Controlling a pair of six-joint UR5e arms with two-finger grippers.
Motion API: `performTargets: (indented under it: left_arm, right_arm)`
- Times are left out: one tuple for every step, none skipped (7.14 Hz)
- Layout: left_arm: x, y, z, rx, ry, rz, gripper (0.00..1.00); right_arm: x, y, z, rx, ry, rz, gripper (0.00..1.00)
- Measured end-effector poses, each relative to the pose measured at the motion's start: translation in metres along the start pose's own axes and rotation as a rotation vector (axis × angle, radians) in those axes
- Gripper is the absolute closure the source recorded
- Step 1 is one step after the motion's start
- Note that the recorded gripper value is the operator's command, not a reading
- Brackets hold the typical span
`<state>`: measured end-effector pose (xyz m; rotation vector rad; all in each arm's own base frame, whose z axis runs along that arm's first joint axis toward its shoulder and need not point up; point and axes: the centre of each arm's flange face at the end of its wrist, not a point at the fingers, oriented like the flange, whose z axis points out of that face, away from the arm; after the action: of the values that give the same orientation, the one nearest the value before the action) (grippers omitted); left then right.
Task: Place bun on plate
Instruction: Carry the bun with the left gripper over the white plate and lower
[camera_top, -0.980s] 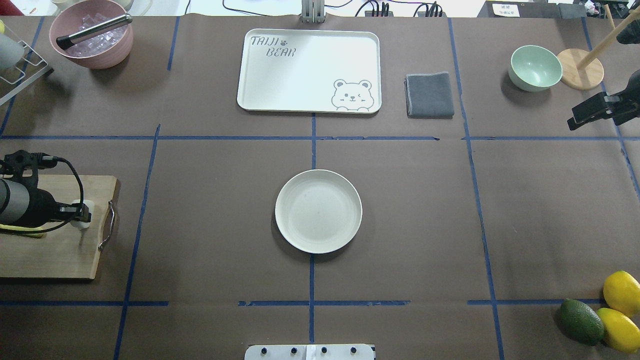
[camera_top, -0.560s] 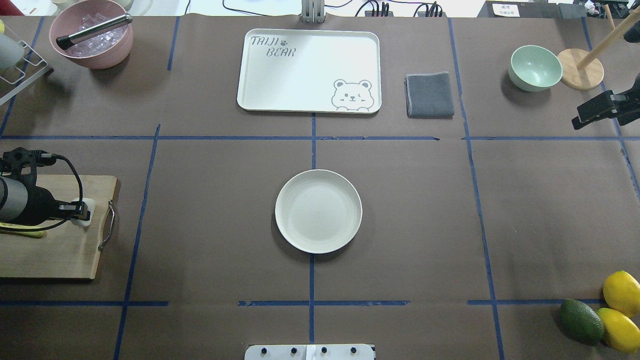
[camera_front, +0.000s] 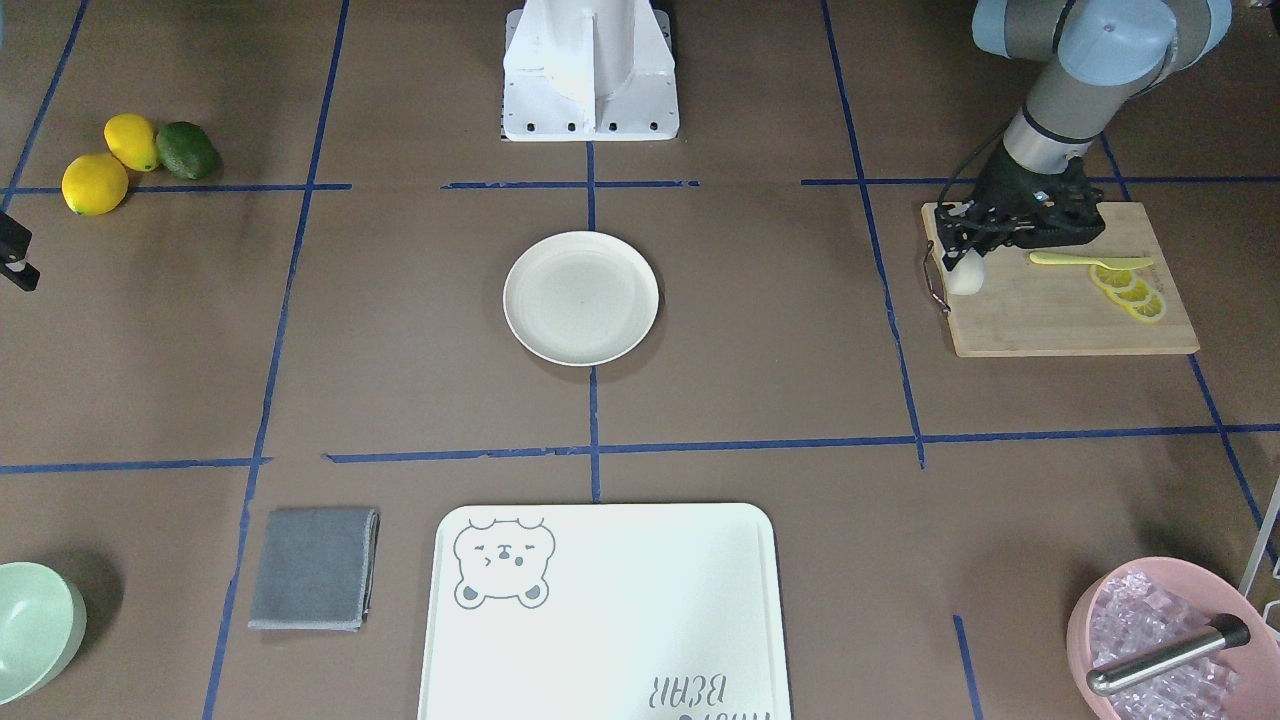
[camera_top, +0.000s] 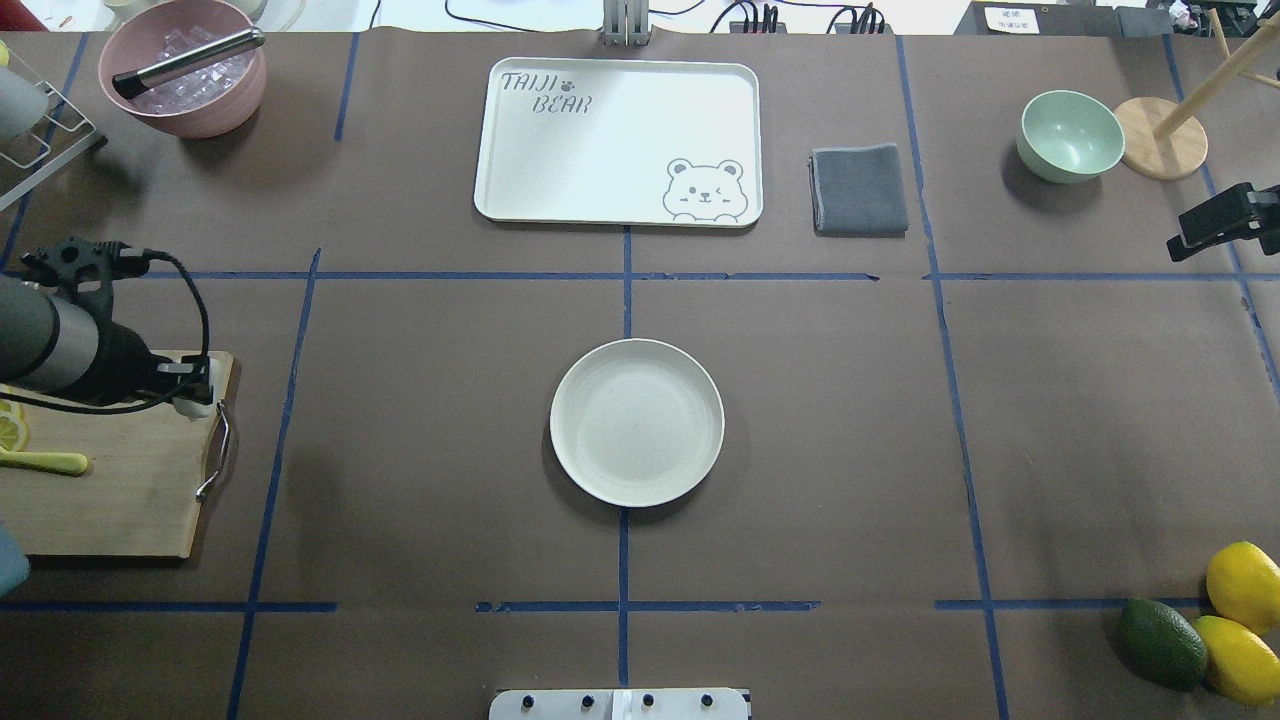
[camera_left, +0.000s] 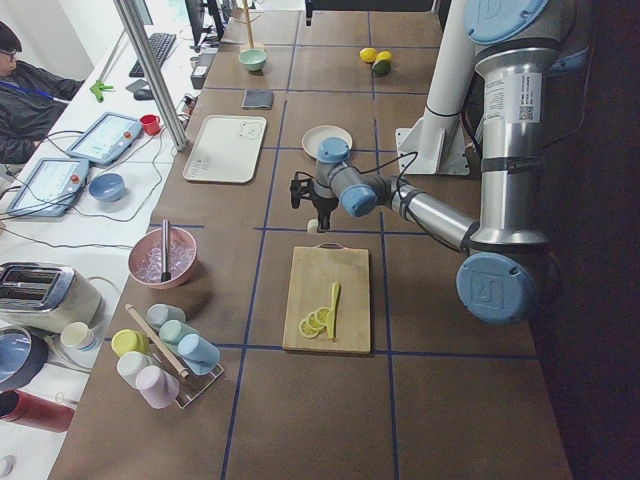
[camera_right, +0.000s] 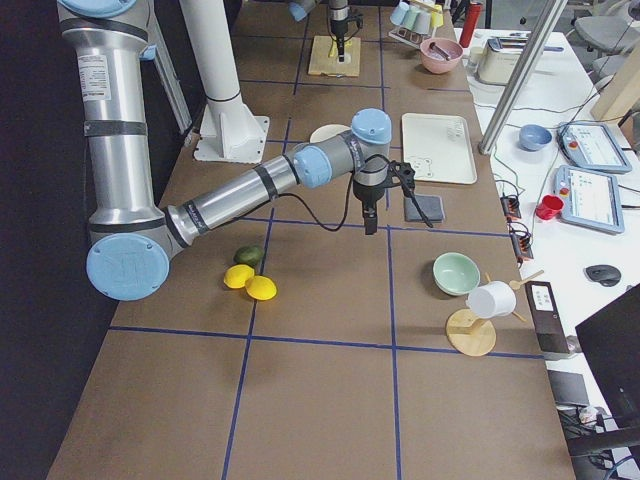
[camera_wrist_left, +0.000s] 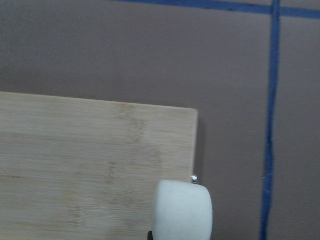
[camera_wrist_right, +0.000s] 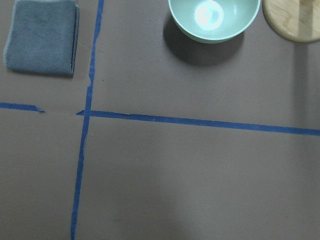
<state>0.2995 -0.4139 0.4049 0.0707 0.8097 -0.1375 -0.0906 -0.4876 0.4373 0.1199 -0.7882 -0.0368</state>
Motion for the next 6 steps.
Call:
performTargets:
  left_arm:
    - [0.061,-0.013,-0.018,-0.009,-0.007,-0.011,0.67]
    - [0.12,-0.011,-0.028,-0.031,-0.009,-0.029,0.67]
    - [0.174,-0.003,-0.026,-0.046,-0.004,-0.055,0.67]
    - [0.225,0.005,-0.02,-0.044,0.001,-0.081,0.67]
    - [0.276,0.015,-0.011,-0.04,0.006,-0.097,0.67]
    - [0.319,0.025,-0.003,-0.03,0.008,-0.098,0.67]
  right_arm:
    - [0.016,0.004,-0.001,0.0,0.011,-0.013,0.0]
    - [0.038,0.011,-0.003,0.0,0.026,-0.03,0.0]
    - [0.064,0.018,-0.006,0.0,0.041,-0.04,0.0]
    - [0.094,0.024,-0.007,-0.003,0.055,-0.045,0.0]
    - [0.125,0.029,-0.007,-0.011,0.065,-0.051,0.0]
    - [0.15,0.035,-0.004,-0.019,0.063,-0.05,0.0]
